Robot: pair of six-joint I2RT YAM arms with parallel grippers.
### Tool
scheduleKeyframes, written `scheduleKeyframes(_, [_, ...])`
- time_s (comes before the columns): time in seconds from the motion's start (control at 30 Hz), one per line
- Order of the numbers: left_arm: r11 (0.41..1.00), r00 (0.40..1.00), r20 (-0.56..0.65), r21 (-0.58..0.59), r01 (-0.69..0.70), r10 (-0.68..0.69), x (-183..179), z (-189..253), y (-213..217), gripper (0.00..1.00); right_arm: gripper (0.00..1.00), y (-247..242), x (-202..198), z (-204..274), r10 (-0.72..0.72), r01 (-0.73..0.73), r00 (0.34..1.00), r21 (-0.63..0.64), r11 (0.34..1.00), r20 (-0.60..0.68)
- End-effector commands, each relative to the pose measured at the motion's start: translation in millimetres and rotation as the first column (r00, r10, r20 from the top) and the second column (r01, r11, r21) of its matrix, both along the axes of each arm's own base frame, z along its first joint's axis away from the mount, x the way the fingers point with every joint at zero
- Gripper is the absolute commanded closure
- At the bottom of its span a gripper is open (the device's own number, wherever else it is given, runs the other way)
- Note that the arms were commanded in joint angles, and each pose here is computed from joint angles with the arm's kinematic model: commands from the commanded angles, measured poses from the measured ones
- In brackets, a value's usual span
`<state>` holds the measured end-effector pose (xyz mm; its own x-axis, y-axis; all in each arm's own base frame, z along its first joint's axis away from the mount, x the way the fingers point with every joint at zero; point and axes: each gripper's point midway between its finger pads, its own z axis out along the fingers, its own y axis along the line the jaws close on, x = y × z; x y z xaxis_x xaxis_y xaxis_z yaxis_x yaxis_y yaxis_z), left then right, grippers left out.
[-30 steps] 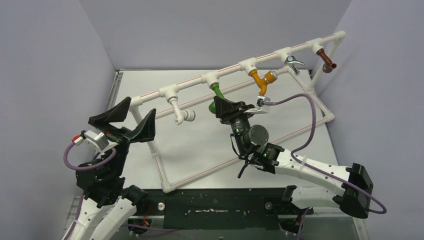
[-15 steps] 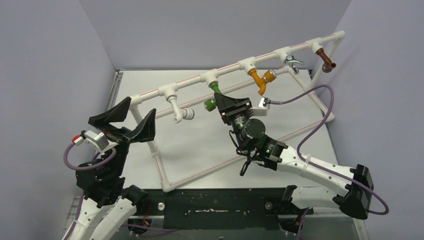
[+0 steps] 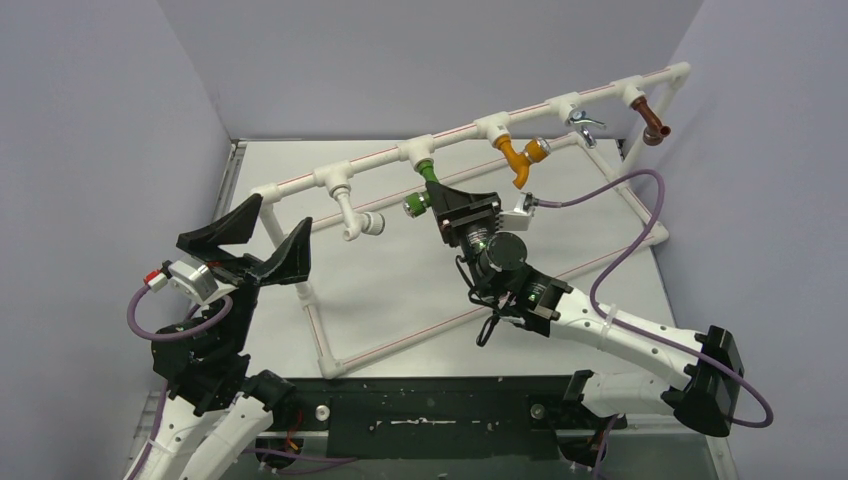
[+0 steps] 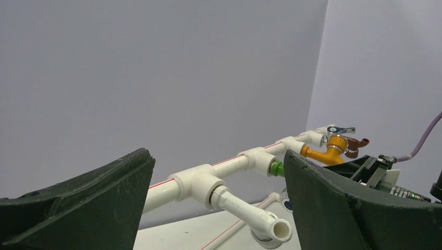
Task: Install the water faucets
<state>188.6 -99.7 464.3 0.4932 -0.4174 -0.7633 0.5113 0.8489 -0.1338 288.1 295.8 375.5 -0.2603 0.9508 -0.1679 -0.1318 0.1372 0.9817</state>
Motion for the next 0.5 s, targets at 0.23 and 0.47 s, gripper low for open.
scheduleKeyframes(0.23, [1.000, 1.000, 0.025, -0.004, 0.002, -0.002, -3, 8, 0, 0.06, 0.40, -43, 18, 40, -0.157, 0.150, 0.987, 0.117, 0.982, 0.047])
scheduleKeyframes(0.47, [1.000, 1.000, 0.022, -0.002, 0.001, -0.001, -2, 7, 0, 0.06, 0.22, -40, 13, 44, -0.117, 0.114, 0.990, 0.041, 0.993, 0.082])
